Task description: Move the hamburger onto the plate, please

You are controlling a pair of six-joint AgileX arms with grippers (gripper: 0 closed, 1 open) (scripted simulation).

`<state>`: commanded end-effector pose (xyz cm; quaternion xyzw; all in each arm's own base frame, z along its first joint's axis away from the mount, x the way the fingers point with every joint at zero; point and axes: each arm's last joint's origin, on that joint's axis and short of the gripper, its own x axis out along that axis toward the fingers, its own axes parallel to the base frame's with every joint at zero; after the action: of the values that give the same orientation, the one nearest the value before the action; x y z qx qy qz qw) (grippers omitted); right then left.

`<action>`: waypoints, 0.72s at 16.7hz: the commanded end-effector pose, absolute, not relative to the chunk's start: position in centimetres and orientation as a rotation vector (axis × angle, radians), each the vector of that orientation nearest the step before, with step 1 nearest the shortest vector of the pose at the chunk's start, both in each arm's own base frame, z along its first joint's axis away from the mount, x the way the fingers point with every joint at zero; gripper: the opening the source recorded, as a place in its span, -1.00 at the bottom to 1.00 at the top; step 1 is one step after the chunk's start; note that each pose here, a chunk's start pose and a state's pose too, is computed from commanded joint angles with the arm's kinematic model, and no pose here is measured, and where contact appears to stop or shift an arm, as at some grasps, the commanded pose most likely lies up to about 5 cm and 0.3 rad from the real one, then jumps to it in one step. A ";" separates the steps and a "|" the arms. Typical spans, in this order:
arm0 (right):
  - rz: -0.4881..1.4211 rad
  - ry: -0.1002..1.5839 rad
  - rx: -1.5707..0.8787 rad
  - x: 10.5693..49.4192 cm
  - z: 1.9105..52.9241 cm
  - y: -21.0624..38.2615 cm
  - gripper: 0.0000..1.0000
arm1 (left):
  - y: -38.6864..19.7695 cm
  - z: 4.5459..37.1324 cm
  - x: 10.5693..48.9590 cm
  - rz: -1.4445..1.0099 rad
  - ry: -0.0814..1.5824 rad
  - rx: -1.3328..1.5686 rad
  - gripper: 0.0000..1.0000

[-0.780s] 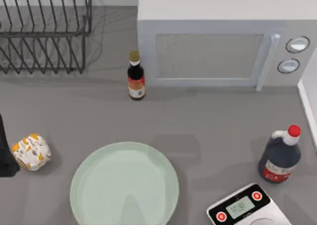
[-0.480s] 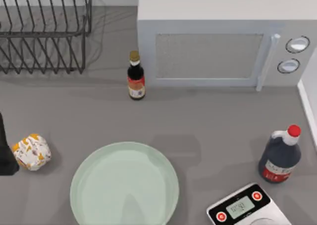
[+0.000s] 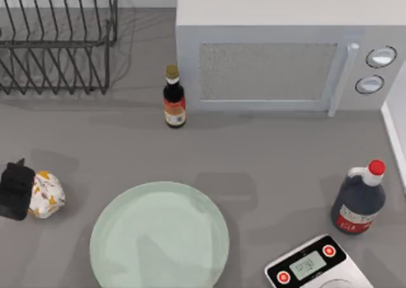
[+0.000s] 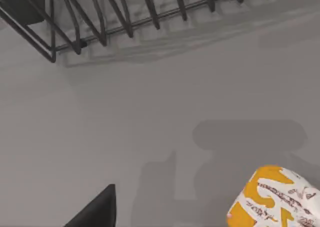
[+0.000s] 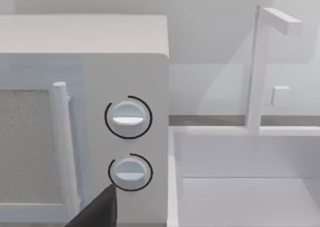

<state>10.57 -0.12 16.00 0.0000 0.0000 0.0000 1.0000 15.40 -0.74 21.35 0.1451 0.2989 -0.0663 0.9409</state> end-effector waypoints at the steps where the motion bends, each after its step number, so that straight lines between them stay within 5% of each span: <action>1: 0.000 0.000 0.000 10.6 16.0 -0.1 1.00 | -0.9 21.4 16.7 -0.171 0.711 0.334 1.00; 6: 0.000 0.000 0.000 10.6 16.0 -0.1 1.00 | -1.8 20.2 23.1 -0.380 1.144 0.498 1.00; 12: 0.000 0.000 0.000 10.6 16.0 -0.1 1.00 | -2.8 17.7 28.8 -0.590 1.427 0.613 1.00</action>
<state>10.57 -0.12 16.00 0.0000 0.0000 0.0000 1.0000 28.82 -2.84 17.70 0.2722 0.6344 -0.2621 0.6743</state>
